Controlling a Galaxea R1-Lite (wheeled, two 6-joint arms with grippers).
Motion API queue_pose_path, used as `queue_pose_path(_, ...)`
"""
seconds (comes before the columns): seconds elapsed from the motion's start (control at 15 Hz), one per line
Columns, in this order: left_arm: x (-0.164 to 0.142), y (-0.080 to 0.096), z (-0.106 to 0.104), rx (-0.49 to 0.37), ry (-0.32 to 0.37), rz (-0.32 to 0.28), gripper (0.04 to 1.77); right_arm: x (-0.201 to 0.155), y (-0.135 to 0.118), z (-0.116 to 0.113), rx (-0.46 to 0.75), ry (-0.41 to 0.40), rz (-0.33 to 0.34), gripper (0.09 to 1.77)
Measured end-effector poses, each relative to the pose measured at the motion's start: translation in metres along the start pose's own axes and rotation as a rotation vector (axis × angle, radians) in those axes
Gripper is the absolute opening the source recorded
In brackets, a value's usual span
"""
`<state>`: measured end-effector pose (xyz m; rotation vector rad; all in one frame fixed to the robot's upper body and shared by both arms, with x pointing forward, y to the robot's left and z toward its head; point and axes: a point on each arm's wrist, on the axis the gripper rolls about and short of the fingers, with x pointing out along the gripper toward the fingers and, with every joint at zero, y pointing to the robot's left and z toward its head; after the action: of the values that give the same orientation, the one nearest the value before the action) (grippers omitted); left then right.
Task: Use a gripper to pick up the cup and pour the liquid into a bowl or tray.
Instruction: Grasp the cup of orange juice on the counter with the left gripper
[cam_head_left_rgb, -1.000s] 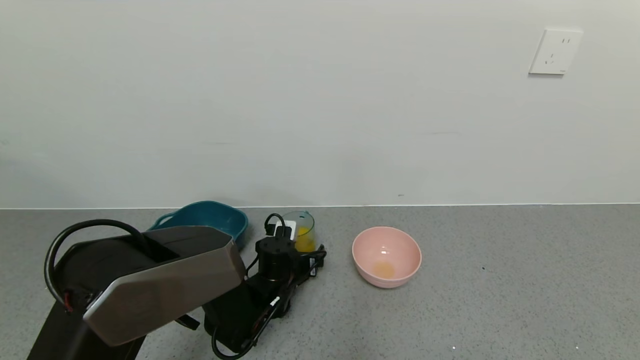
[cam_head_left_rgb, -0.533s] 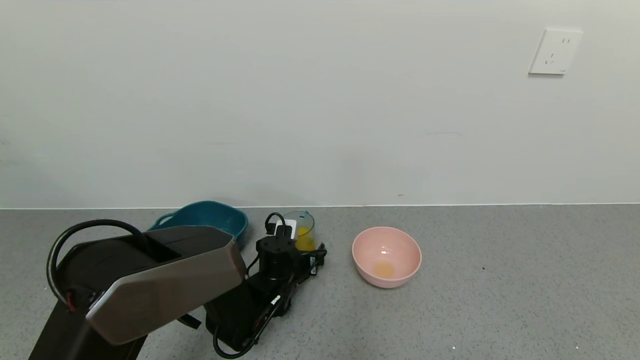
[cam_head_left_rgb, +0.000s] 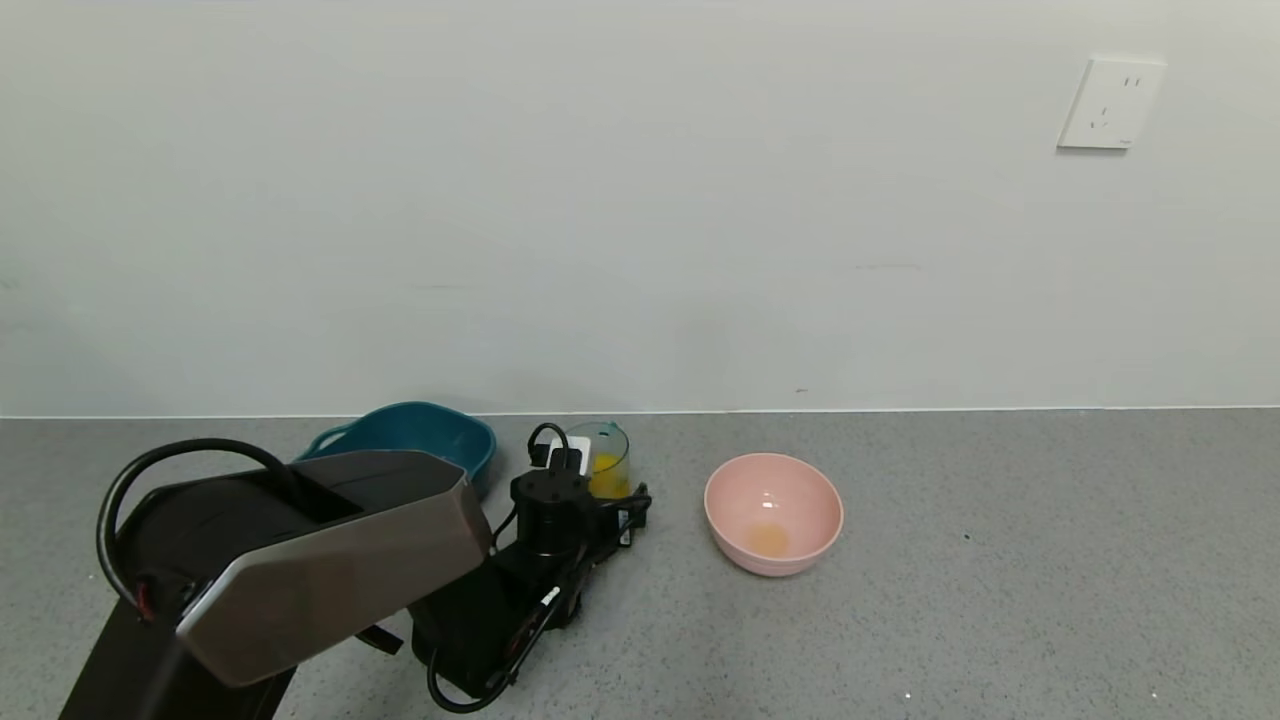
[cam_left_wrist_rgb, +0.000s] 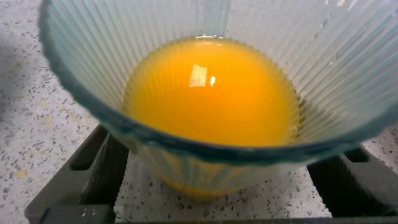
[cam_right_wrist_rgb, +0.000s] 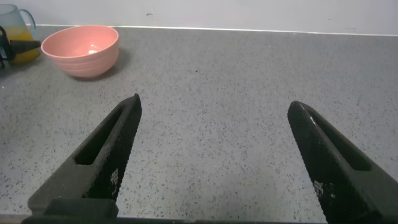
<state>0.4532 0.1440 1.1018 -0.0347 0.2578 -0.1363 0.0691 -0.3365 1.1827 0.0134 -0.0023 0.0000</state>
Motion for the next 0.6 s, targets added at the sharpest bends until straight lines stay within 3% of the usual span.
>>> queue_pose_path(0.13, 0.0001, 0.0003, -0.0002, 0.002, 0.001, 0.001, 1.36, 0.0000, 0.0000, 0.0000, 0.000, 0.000, 0.000, 1.71)
queue_pose_path(0.2, -0.0001, 0.0003, -0.0005, 0.003, 0.002, 0.001, 1.31, 0.0000, 0.0000, 0.0000, 0.000, 0.000, 0.000, 1.71)
queue_pose_path(0.6, -0.0010, -0.0001, -0.0001, 0.003, 0.002, -0.001, 1.27, 0.0000, 0.0000, 0.0000, 0.000, 0.000, 0.000, 1.71)
